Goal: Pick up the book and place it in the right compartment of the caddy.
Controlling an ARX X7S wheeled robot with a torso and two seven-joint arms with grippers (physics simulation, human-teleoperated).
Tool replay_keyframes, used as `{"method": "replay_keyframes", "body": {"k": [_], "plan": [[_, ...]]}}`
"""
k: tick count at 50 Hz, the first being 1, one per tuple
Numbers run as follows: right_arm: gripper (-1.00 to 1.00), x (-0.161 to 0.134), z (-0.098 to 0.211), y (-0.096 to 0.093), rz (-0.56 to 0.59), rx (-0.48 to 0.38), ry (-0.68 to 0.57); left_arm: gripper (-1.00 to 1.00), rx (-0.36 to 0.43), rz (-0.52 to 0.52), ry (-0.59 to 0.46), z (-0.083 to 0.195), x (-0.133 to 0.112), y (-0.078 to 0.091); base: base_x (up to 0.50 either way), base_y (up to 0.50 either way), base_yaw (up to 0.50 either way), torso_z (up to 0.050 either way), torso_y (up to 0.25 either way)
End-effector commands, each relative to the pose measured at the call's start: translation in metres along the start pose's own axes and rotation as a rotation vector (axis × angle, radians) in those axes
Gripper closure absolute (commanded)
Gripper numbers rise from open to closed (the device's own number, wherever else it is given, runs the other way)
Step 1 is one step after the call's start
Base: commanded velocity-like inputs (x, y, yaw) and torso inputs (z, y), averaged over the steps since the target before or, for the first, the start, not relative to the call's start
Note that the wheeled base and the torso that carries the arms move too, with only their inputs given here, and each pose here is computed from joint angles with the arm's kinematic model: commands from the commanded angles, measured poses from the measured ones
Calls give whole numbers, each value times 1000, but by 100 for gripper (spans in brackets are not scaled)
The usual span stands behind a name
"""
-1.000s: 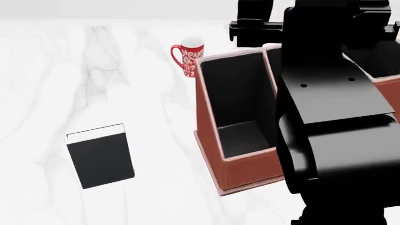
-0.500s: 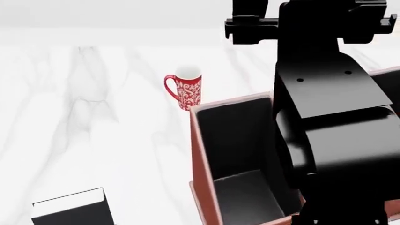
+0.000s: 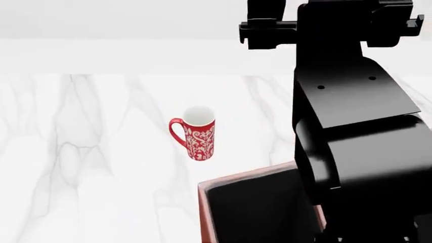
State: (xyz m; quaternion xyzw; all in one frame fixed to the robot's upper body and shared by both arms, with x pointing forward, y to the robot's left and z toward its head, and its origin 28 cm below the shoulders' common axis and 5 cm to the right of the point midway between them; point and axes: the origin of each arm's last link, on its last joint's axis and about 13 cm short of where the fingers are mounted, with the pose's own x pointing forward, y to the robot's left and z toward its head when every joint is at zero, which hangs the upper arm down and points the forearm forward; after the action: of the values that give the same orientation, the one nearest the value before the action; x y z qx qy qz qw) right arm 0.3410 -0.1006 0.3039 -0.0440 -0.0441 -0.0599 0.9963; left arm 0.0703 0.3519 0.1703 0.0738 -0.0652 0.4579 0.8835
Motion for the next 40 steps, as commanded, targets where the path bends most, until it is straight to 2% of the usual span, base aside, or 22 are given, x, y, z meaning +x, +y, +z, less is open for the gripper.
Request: {"method": "replay_keyframes", "body": {"k": [1,9,10,14,15,17,18,20,22,23,24,26,28,29,31,32,33,34,40], "plan": [[-100,-1,0,1,4,-13,-2,-100,3,6,-6,2,0,1,0,0,0,0,0],[-100,-2,3,2,2,-14,15,-100,4,5,-8,2,0,1,0,0,0,0,0],[-100,-3,4,4,51,-15,43,-100,3,6,-8,3,0,1,0,0,0,0,0],[-100,-5,9,7,46,-46,40,-100,3,6,-8,2,0,2,0,0,0,0,0],[-100,-9,12,9,138,-38,40,-100,4,5,-7,2,0,2,0,0,0,0,0],[-100,-9,15,10,162,-41,63,-100,4,7,-7,2,0,2,0,0,0,0,0],[-100,-11,18,12,240,-47,83,-100,2,9,-8,3,-1,3,0,0,0,0,0],[-100,-12,20,13,273,-73,99,-100,2,11,-9,3,0,3,0,0,0,0,0],[-100,-15,27,15,416,-55,138,-100,3,11,-10,3,-1,3,0,0,0,0,0],[-100,-16,30,16,465,-39,103,-100,3,11,-10,3,0,3,0,0,0,0,0],[-100,-17,32,16,468,-28,118,-100,3,11,-10,3,0,3,0,0,0,0,0],[-100,-20,38,17,514,-57,94,-100,2,12,-10,3,0,3,0,0,0,0,0],[-100,-23,40,18,582,-50,186,-100,3,13,-8,2,0,3,0,0,0,0,0],[-100,-29,41,19,723,-87,201,-100,4,13,-7,2,0,3,0,0,0,0,0],[-100,-33,40,19,762,-115,180,-100,4,14,-7,2,-1,3,0,0,0,0,0],[-100,-53,1,27,1067,-235,242,-100,3,8,-6,2,0,1,0,0,0,0,0],[-100,-77,3,40,1320,-322,181,-100,3,7,-5,2,0,1,0,0,0,0,0],[-100,-84,5,42,1325,-359,124,-100,4,6,-5,2,0,1,0,0,0,0,0],[-100,-93,0,46,1395,-391,138,-100,3,10,-9,3,0,2,0,0,0,0,0]]}}
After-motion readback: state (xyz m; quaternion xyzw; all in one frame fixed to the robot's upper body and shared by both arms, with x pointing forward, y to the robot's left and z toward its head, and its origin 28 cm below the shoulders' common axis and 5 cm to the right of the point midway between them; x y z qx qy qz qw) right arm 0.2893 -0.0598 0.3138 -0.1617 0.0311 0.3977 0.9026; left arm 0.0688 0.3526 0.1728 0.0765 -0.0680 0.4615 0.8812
